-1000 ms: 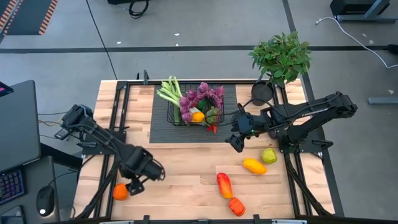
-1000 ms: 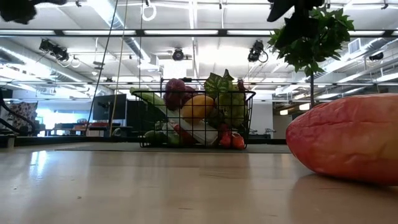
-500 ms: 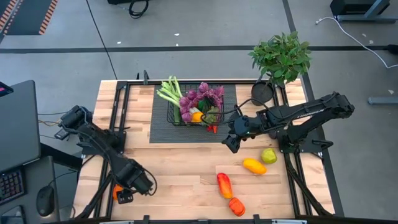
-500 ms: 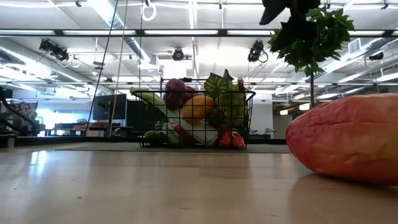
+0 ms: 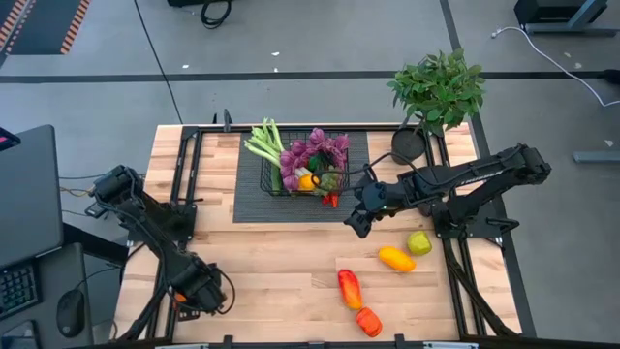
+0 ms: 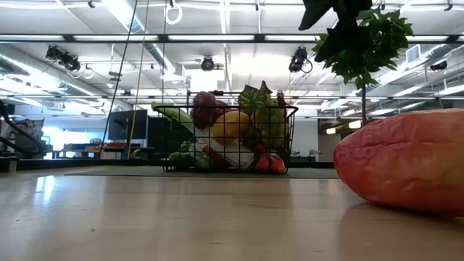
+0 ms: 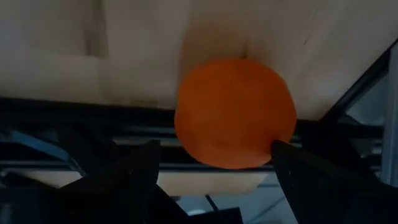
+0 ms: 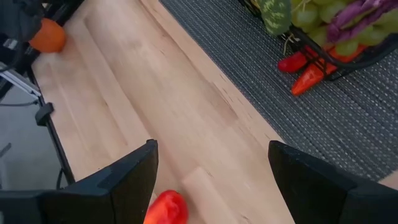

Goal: Build produce basket
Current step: Put the orange into the wire basket

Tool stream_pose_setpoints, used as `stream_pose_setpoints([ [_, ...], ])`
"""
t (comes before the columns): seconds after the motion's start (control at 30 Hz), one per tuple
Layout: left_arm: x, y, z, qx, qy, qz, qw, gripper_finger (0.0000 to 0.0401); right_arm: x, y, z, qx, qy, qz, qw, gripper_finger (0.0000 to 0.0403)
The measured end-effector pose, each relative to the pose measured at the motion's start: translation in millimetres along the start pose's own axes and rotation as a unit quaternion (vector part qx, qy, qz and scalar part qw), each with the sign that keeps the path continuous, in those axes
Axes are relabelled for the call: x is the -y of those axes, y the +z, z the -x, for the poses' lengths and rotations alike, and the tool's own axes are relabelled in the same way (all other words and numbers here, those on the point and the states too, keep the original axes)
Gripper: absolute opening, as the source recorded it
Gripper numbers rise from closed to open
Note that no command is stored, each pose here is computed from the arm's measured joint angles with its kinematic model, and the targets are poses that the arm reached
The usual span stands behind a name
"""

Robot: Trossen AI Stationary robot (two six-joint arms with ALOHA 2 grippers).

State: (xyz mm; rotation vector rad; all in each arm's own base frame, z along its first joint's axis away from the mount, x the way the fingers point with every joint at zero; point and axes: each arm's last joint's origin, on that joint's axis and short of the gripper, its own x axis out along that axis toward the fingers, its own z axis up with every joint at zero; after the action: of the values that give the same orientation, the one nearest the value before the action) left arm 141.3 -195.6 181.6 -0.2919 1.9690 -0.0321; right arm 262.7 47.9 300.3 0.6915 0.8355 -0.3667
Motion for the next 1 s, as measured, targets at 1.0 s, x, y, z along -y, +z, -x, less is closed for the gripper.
stream_pose_setpoints([
  [1.0, -0.3, 27.7, -5.5, 0.023, -0.114, 0.044, 0.992, 0.0244, 2.3, -0.4, 0.1, -0.006, -0.009, 0.026, 1.0, 0.0307],
])
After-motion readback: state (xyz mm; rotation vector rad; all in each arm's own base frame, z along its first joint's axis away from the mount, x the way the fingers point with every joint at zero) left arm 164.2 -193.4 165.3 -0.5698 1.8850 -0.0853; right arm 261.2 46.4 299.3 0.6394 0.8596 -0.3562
